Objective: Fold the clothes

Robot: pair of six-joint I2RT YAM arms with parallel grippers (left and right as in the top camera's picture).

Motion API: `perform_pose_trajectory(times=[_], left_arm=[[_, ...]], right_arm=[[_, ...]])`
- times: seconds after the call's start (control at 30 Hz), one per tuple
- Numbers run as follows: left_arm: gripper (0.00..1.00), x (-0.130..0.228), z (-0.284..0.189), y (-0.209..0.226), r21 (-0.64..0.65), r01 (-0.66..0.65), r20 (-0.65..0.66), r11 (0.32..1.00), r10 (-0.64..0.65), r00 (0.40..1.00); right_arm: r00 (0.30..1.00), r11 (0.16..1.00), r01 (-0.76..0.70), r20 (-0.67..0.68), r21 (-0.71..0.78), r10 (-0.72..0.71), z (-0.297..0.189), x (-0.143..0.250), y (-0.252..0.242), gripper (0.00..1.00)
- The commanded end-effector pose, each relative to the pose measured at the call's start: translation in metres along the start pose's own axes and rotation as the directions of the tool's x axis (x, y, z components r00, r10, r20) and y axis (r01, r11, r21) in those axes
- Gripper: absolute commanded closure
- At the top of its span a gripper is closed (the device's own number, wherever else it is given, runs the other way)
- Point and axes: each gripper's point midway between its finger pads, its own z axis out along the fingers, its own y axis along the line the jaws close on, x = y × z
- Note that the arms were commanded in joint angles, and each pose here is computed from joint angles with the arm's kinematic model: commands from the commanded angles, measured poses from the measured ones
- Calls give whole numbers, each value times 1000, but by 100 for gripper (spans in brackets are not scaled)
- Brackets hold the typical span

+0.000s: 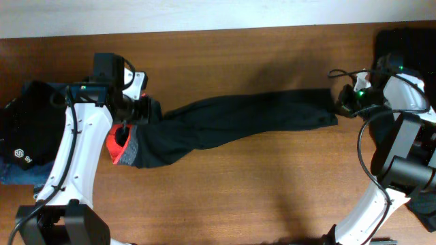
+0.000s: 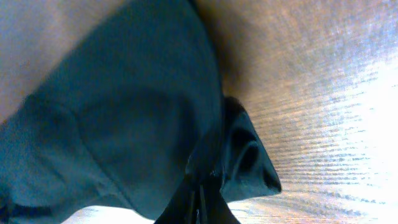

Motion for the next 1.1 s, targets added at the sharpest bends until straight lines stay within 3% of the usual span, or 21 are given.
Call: perform_pose_trajectory(times=[0.0,0.13,0.23,0.33,0.5,0.63,0.93,1.07], left_arm=[[99,-40,-3,3,-20,-15,159,1000,18,987],[99,-111,-32,8,-74,-41,436,996,70,897],[99,-129,-56,5,-80,-46,492,996,79,867],[100,-114,-67,2,-69,-41,423,997,67,904],[99,-44,-62,-11,10,-22,141,1000,21,990],[99,1,-58,-13,23,7,-43,1000,-6,999],[100,-5,-58,-8,-2,2,-20,1000,-3,1000],[100,-24,-59,-7,-6,-8,56,1000,8,998]], right_arm=[[977,983,150,168,-101,-132,-48,-45,43,96],[901,935,312,364,-168,-236,-126,-83,99,96],[853,912,385,432,-142,-292,-176,-85,125,96],[864,921,377,396,-100,-311,-201,-64,127,96],[961,973,218,159,71,-226,-192,-13,81,96],[981,970,168,70,176,-182,-185,3,55,96],[980,970,171,71,170,-185,-185,3,57,96],[962,964,204,148,170,-230,-185,-17,64,96]])
